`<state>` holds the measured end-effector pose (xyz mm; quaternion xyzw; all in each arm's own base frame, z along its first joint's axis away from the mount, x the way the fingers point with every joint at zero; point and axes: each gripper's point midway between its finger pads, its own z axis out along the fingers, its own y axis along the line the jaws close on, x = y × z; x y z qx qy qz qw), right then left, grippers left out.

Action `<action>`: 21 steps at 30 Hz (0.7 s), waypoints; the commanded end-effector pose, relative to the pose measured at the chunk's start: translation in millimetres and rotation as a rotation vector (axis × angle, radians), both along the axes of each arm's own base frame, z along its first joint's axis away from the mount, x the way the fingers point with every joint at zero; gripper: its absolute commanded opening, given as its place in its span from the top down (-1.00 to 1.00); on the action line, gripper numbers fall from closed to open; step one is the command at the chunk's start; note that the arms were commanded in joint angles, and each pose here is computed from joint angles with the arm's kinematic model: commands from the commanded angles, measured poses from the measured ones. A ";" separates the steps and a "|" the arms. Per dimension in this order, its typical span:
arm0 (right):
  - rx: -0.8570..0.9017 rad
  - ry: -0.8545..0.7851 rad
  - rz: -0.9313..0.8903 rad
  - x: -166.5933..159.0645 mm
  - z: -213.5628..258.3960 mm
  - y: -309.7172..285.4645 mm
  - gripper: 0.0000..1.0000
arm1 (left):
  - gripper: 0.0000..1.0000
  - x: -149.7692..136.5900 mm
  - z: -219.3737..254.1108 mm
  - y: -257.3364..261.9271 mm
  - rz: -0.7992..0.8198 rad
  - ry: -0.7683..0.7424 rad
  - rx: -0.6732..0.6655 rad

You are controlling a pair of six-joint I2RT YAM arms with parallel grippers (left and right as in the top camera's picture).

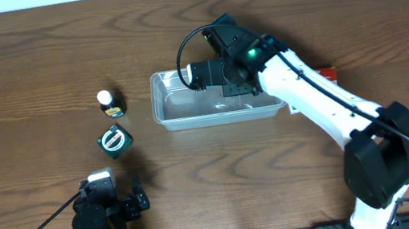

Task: Pack container
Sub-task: 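Lower the blue box into the clear container, laying it flat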

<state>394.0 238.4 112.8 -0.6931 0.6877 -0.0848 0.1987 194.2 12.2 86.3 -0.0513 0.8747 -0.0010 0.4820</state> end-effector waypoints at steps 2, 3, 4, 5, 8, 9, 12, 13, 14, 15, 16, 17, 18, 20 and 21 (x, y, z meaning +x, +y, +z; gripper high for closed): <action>-0.064 -0.016 -0.045 4.4 -9.6 -9.7 0.94 | -0.96 0.2 1.3 -1.5 -0.009 -0.005 -0.002; -0.064 -0.016 -0.047 4.5 -9.7 -9.9 0.94 | -0.96 0.2 1.3 -1.5 -0.009 -0.005 -0.002; -0.064 -0.014 -0.048 4.4 -10.1 -9.9 0.95 | -0.96 0.2 1.3 -1.5 -0.009 -0.005 -0.002; -0.061 -0.014 -0.053 4.5 -10.1 -9.8 0.92 | -0.96 0.2 1.3 -1.5 -0.009 -0.005 -0.002; -0.052 -0.010 -0.066 4.2 -10.1 -9.2 0.88 | -0.96 0.2 1.3 -1.5 -0.009 -0.005 -0.002; -0.046 -0.009 -0.077 4.2 -10.1 -9.0 0.86 | -0.96 0.2 1.3 -1.5 -0.009 -0.005 -0.002; -0.029 -0.001 -0.112 4.0 -10.8 -8.9 0.83 | -0.96 0.2 1.3 -1.5 -0.009 -0.005 -0.002; -0.022 0.001 -0.124 4.1 -11.1 -8.5 0.82 | -0.96 0.2 1.3 -1.5 -0.009 -0.005 -0.002; -0.013 0.003 -0.133 4.0 -11.0 -7.6 0.80 | -0.96 0.2 1.3 -1.5 -0.009 -0.005 -0.002; -0.006 0.006 -0.139 3.8 -11.0 -6.7 0.71 | -0.96 0.2 1.3 -1.5 -0.009 -0.005 -0.001; -0.005 0.007 -0.138 3.6 -11.0 -6.5 0.63 | -0.96 0.2 1.3 -1.5 -0.009 -0.005 -0.002; -0.006 0.006 -0.139 3.7 -11.0 -6.7 0.59 | -0.96 0.2 1.3 -1.5 -0.009 -0.005 -0.002; -0.010 0.003 -0.141 4.3 -10.9 -7.5 0.55 | -0.96 0.2 1.3 -1.5 -0.009 -0.005 -0.001; -0.032 -0.014 -0.153 6.8 -10.1 -11.9 0.56 | -0.96 0.2 1.3 -1.5 -0.009 -0.005 -0.002; -0.041 -0.021 -0.158 7.7 -9.8 -13.8 0.60 | -0.96 0.2 1.3 -1.5 -0.009 -0.005 -0.002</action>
